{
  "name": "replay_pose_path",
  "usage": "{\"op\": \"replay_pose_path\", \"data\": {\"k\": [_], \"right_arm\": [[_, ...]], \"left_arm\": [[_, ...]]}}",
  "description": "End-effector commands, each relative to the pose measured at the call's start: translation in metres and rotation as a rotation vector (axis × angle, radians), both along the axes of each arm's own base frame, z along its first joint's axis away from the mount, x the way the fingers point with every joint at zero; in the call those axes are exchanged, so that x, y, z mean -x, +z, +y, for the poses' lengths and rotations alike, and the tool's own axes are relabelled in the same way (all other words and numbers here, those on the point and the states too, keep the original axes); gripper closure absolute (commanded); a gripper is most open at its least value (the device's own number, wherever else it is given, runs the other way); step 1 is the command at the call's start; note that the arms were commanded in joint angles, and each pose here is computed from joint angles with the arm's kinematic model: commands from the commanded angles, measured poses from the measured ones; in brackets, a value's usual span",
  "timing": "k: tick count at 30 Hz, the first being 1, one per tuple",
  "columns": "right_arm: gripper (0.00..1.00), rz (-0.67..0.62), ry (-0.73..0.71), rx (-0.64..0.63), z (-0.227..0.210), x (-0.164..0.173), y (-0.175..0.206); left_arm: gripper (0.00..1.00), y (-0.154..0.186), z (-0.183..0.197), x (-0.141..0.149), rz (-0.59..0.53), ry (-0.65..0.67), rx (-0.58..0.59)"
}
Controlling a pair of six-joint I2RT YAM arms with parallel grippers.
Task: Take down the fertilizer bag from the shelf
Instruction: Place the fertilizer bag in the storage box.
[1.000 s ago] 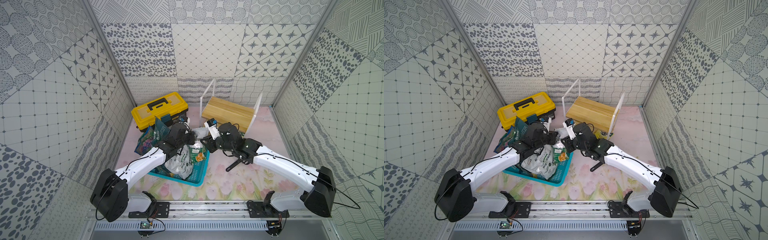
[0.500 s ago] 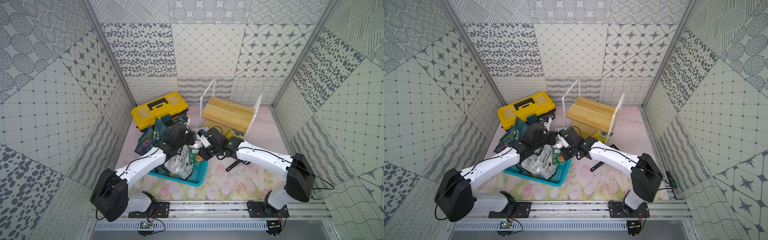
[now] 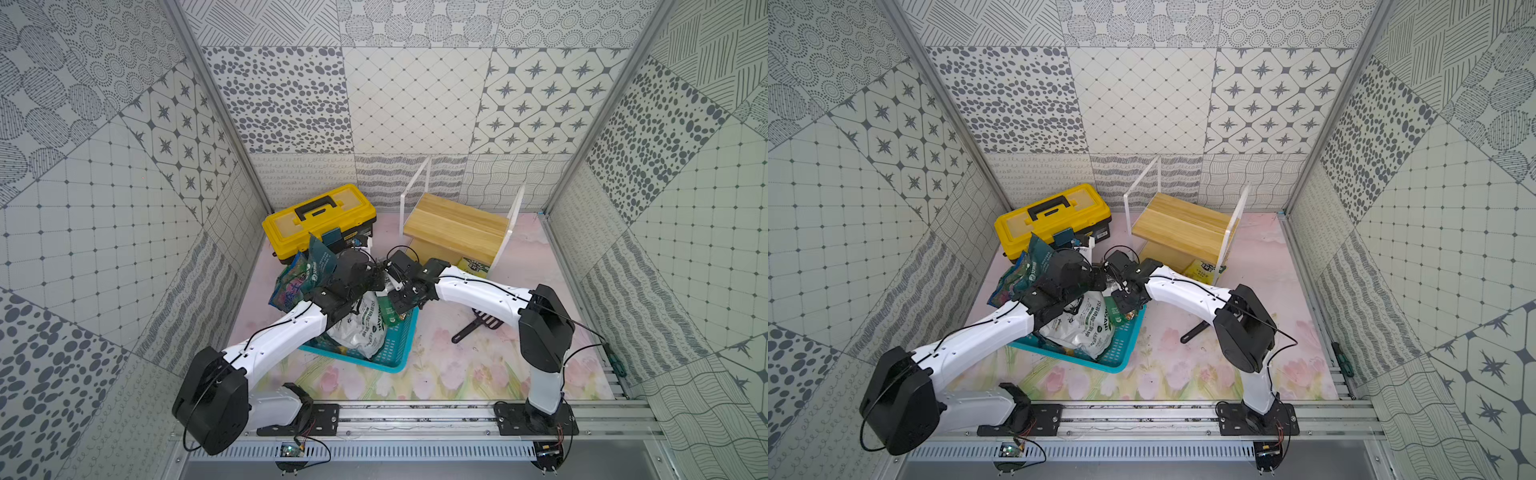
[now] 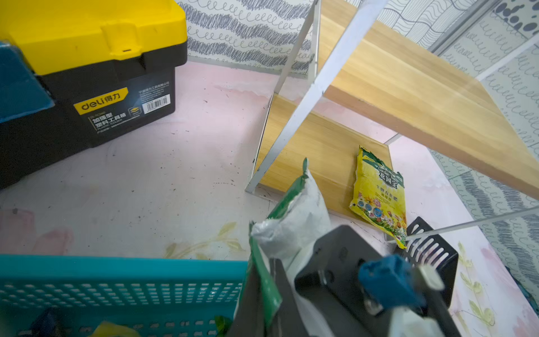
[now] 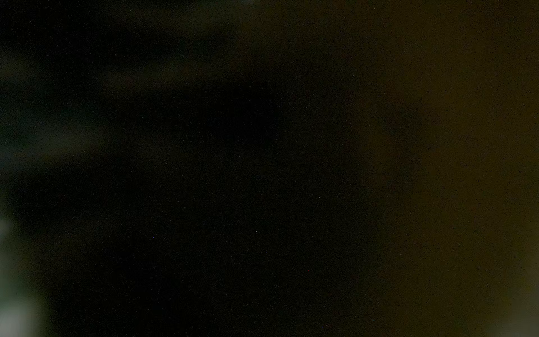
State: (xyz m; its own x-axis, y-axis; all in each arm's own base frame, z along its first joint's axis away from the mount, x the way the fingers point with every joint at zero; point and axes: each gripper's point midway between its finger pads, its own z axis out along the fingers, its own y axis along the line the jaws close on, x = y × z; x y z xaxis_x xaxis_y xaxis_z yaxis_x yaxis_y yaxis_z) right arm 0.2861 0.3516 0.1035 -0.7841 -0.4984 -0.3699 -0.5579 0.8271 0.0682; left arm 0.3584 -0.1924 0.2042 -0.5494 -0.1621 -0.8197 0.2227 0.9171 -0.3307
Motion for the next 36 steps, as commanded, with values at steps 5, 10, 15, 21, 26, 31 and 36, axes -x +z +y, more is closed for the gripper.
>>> {"op": "replay_pose_path", "data": {"k": [5,10,15,21,26,31,36], "right_arm": [[0.61,-0.082,-0.05,-0.015,-0.009,-0.01,0.009],[0.58,-0.064,0.028,-0.117,-0.003,0.013,0.042],[0.54,0.031,0.11,-0.167,0.021,0.052,0.037],[0.55,0.09,0.022,-0.1,0.026,0.049,0.004],[0.71,0.145,-0.116,0.016,0.001,0.034,-0.03],[0.72,0.185,-0.107,0.069,0.002,0.034,-0.047],[0.61,0.05,-0.06,0.009,0.0,0.022,0.003]], "left_arm": [[0.03,0.026,-0.007,0.01,-0.035,-0.017,0.15],[0.0,0.059,0.022,0.009,-0.103,0.112,0.106],[0.0,0.119,0.054,0.022,-0.229,0.219,0.131],[0.0,0.166,0.072,0.045,-0.303,0.224,0.183],[0.0,0.184,0.08,0.063,-0.34,0.222,0.251],[0.0,0.191,0.083,0.073,-0.358,0.22,0.315],[0.0,0.188,0.082,0.077,-0.335,0.208,0.308]]}}
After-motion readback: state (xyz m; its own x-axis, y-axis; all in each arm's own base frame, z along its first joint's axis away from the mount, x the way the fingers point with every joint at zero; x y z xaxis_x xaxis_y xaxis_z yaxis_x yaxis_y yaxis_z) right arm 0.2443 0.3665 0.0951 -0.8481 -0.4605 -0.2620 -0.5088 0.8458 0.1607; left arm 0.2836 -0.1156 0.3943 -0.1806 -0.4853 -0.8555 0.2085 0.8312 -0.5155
